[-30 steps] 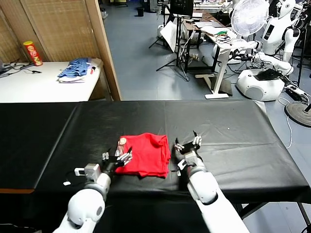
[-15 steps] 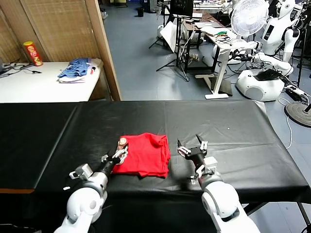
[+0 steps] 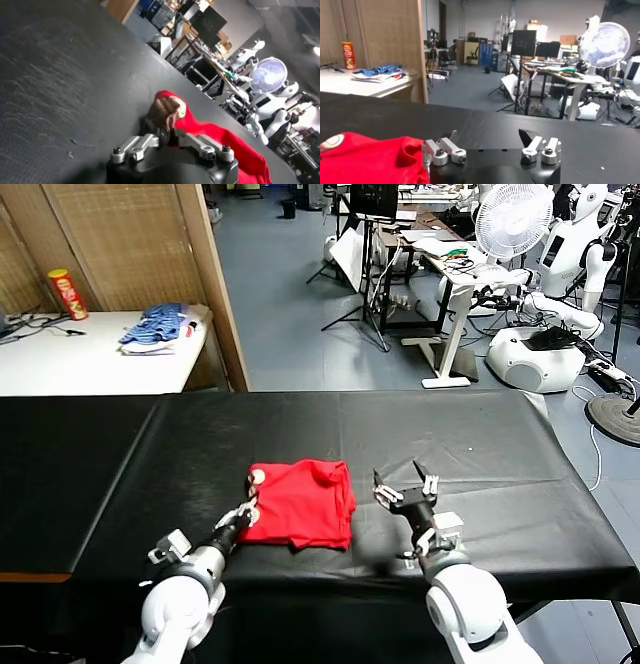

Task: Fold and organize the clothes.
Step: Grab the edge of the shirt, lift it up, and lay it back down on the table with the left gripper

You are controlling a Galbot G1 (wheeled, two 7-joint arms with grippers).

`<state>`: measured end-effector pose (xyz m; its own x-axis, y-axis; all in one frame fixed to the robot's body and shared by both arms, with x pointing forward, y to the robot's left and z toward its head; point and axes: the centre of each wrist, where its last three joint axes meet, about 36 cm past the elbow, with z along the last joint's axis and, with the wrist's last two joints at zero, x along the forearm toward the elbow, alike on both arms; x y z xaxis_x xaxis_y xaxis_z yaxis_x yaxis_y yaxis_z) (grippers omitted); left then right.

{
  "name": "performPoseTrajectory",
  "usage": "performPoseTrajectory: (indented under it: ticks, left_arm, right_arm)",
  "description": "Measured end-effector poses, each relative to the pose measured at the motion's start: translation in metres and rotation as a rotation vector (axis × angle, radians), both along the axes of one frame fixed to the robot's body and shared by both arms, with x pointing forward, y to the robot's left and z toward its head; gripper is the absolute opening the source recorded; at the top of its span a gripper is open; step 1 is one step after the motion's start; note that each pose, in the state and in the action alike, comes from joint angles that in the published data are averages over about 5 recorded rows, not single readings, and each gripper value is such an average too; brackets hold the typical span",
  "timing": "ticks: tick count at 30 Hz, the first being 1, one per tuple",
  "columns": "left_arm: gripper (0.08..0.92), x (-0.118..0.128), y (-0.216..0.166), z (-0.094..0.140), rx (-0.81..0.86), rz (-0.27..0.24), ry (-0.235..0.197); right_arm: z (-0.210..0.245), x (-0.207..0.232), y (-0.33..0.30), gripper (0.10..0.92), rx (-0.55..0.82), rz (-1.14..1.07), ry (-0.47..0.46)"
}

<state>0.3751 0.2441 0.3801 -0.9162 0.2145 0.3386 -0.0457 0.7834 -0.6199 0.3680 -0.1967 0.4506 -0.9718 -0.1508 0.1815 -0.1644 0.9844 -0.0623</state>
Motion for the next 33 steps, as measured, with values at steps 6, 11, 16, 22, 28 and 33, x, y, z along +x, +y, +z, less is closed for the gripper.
performPoseTrajectory:
  ticks: [6, 11, 16, 22, 28, 33]
  left_arm:
    - [0.138, -0.003, -0.002, 0.009, 0.171, -0.028, -0.03]
    - [0.137, -0.005, -0.001, 0.015, 0.391, -0.05, -0.056]
    - [0.137, -0.009, 0.01, 0.019, 0.628, -0.058, -0.095]
    - [0.137, -0.007, 0.041, 0.028, 0.946, -0.04, -0.143]
    - [0.137, -0.005, 0.08, 0.048, 1.256, -0.018, -0.186]
    - [0.137, -0.007, 0.097, 0.068, 1.454, -0.011, -0.226]
  right_arm:
    - [0.004, -0.003, -0.002, 0.798, -0.006, -0.031, 0.021]
    - [0.005, -0.004, -0.009, 0.798, -0.023, -0.061, 0.035]
    - [0.006, -0.002, -0.011, 0.798, -0.026, -0.097, 0.048]
    - [0.004, 0.001, -0.007, 0.798, -0.016, -0.102, 0.059]
    - [0.004, 0.005, -0.009, 0.798, -0.021, -0.106, 0.057]
    - [0.003, 0.005, -0.013, 0.798, -0.026, -0.113, 0.062]
